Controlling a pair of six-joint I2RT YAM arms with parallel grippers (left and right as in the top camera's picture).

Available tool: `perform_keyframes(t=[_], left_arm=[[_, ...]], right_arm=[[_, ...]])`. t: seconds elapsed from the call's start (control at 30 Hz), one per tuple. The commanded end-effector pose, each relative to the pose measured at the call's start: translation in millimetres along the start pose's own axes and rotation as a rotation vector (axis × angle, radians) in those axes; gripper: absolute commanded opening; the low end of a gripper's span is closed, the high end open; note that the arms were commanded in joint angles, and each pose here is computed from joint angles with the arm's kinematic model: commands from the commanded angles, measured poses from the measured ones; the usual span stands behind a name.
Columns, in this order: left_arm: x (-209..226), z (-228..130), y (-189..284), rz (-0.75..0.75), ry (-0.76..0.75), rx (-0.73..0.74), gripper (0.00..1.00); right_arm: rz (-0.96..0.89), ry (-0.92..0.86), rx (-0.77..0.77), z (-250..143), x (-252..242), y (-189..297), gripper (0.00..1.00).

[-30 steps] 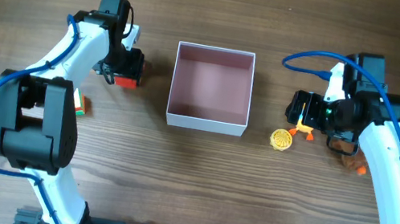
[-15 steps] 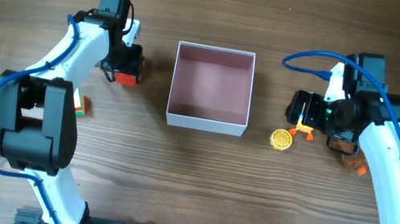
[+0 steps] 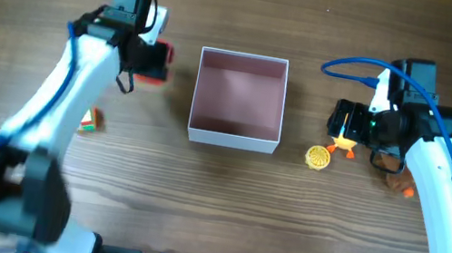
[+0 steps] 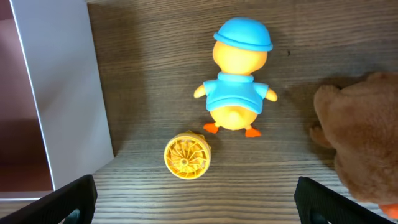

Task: Pack container
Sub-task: 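Carry the red truck into the box and release it with left gripper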

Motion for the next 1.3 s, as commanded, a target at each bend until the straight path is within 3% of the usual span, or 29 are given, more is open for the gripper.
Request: perform_keyframes(t=[0.0, 0.17, 0.33, 0.6, 0.87, 0.93, 0.97, 1.03, 1.1, 1.17, 1.2, 1.27], left_arm=[[-31.2, 23.1, 83.2, -0.013, -0.023, -0.235, 0.04], [-82.0, 29.5, 100.8, -0.094, -0.087, -0.311, 0.04], [-131.8, 24.5, 43.6, -0.145, -0.168, -0.206, 0.04], [-125.8, -3.1, -60.3, -0.055, -0.169, 0.016, 0.04], [-116.3, -2.6, -73.9, 0.015, -0.17, 0.018, 0.1], [-116.4, -2.6, -73.9, 0.015, -0.17, 0.018, 0.18], [-116.8, -2.7, -73.8, 0.015, -0.171, 0.018, 0.29], [-116.7, -2.7, -73.9, 0.015, -0.17, 0.018, 0.33], [-116.9, -2.6, -73.8, 0.014, -0.171, 0.017, 0.51], [-117.0, -2.5, -73.8, 0.014, -0.171, 0.017, 0.54], [-117.1, -1.9, -73.9, 0.014, -0.17, 0.014, 0.63], [-117.4, -1.2, -73.9, 0.013, -0.17, 0.011, 0.69]], right_arm=[[-0.02, -0.02, -0.034, 9.0, -2.6, 6.2, 1.0], [-0.02, -0.021, -0.034, 9.0, -2.5, 6.2, 1.0], [-0.021, -0.021, -0.03, 8.0, -2.7, 6.1, 1.0], [-0.024, -0.021, -0.02, 5.8, -3.4, 6.1, 1.0], [-0.027, -0.021, -0.009, 3.4, -4.1, 6.1, 1.0], [-0.027, -0.021, -0.009, 3.3, -4.1, 6.1, 1.0], [-0.027, -0.021, -0.009, 3.4, -4.1, 6.1, 1.0], [-0.027, -0.021, -0.009, 3.4, -4.1, 6.1, 1.0], [-0.028, -0.02, -0.009, 3.3, -4.2, 6.1, 1.0], [-0.028, -0.012, -0.009, 3.3, -4.2, 6.1, 1.0], [-0.027, -0.004, -0.009, 3.3, -4.1, 6.1, 1.0], [-0.028, 0.004, -0.009, 3.3, -4.2, 6.1, 1.0]])
Point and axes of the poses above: each gripper's point midway between its finger pads, its own y axis back along the fingers, its own x axis along the line the jaws close on, z = x × y, the point moved 2 cm from there along y, back along the fingers, and after that the axes turned 5 degrees about -y, right-handed, at the moved point
